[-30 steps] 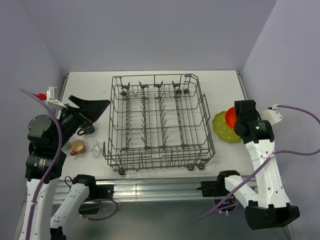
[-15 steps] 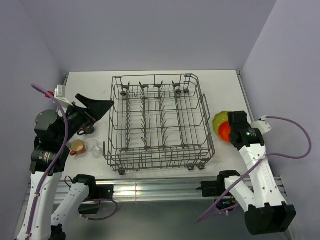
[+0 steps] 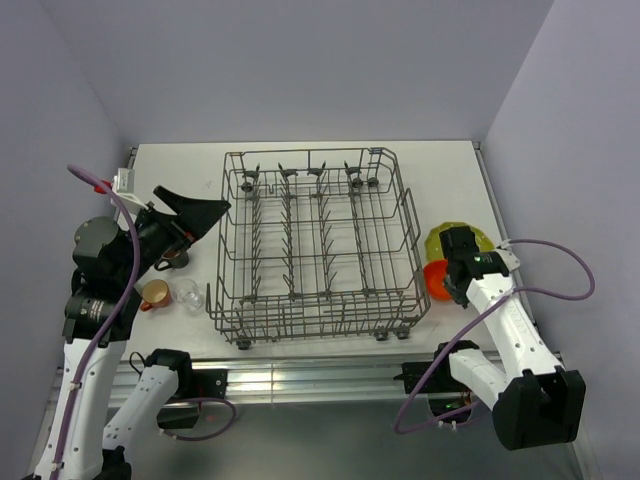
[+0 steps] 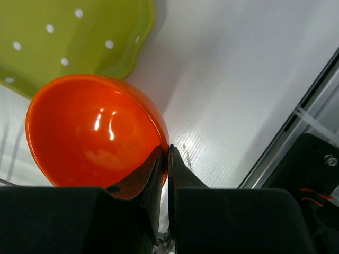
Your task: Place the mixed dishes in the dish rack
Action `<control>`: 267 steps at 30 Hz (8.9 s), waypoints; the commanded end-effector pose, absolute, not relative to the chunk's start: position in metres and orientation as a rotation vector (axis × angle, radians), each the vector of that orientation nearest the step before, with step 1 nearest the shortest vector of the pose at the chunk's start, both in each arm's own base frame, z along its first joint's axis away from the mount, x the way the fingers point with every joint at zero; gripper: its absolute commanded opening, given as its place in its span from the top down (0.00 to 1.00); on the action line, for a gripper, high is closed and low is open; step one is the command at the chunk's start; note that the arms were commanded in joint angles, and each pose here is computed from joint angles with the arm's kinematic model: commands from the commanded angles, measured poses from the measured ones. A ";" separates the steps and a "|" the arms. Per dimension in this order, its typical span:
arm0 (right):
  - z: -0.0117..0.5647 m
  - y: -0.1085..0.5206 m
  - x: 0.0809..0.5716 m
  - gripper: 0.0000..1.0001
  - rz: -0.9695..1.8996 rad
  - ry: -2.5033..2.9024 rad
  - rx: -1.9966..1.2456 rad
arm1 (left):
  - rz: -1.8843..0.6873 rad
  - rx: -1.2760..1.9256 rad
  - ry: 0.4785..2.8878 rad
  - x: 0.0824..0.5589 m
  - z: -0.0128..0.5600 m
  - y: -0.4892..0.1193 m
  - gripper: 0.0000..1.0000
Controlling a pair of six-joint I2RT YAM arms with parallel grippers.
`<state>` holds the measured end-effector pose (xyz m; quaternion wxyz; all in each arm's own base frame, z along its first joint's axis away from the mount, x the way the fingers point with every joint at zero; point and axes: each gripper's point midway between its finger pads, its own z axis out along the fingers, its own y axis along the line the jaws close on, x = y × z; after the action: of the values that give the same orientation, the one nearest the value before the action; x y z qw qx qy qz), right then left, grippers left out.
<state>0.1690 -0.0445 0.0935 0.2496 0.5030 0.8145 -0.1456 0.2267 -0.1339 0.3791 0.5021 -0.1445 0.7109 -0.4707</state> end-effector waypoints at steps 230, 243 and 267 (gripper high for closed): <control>0.252 0.202 0.424 0.00 -0.867 1.067 -1.072 | -0.805 -0.302 1.894 0.268 0.286 -0.110 0.10; 0.323 0.200 0.405 0.00 -0.761 1.194 -0.817 | -0.800 -0.310 1.896 0.267 0.294 -0.109 0.11; 0.359 0.167 0.336 0.00 -0.112 1.745 -0.056 | -0.873 -0.428 1.880 0.249 0.319 -0.109 0.15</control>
<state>0.3581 0.1764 0.3384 0.6156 -0.1050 0.7701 -0.1301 0.2520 -0.1133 0.2958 0.4698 -0.1588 0.7943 -0.3510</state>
